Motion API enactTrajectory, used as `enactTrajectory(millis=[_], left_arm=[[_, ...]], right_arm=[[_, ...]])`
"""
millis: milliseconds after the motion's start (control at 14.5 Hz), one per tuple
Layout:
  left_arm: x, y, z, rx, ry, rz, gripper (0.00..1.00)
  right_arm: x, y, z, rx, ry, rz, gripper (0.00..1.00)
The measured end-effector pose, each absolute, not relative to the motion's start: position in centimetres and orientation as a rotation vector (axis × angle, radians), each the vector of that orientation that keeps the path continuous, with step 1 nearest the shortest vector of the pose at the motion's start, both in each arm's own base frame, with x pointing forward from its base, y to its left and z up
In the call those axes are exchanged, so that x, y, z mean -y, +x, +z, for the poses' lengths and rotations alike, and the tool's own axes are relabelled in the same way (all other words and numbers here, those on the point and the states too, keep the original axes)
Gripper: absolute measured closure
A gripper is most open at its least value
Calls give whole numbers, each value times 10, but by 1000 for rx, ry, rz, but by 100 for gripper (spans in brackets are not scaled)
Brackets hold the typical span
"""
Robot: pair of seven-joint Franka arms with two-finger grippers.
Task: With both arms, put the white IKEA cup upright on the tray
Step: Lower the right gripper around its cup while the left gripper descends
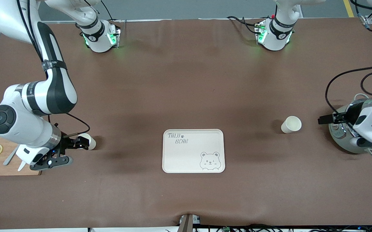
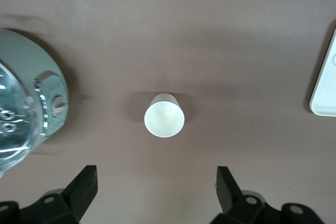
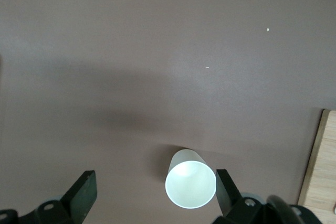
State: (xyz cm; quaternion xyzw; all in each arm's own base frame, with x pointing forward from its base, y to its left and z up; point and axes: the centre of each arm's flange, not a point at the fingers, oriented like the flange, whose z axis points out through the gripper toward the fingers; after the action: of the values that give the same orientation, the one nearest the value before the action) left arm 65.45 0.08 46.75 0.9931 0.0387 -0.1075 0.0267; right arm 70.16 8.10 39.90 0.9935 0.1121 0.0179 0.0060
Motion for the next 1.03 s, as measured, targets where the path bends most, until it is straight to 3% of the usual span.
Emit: enactTrajectory(millis=[482, 1032], left_arm=[[-6, 643, 360, -151, 3051, -454, 0], [-23, 616, 266, -197, 3056, -458, 0]], right_arm=[[-42, 709, 322, -447, 3064, 120, 0], [-39, 684, 273, -458, 3075, 19, 0]])
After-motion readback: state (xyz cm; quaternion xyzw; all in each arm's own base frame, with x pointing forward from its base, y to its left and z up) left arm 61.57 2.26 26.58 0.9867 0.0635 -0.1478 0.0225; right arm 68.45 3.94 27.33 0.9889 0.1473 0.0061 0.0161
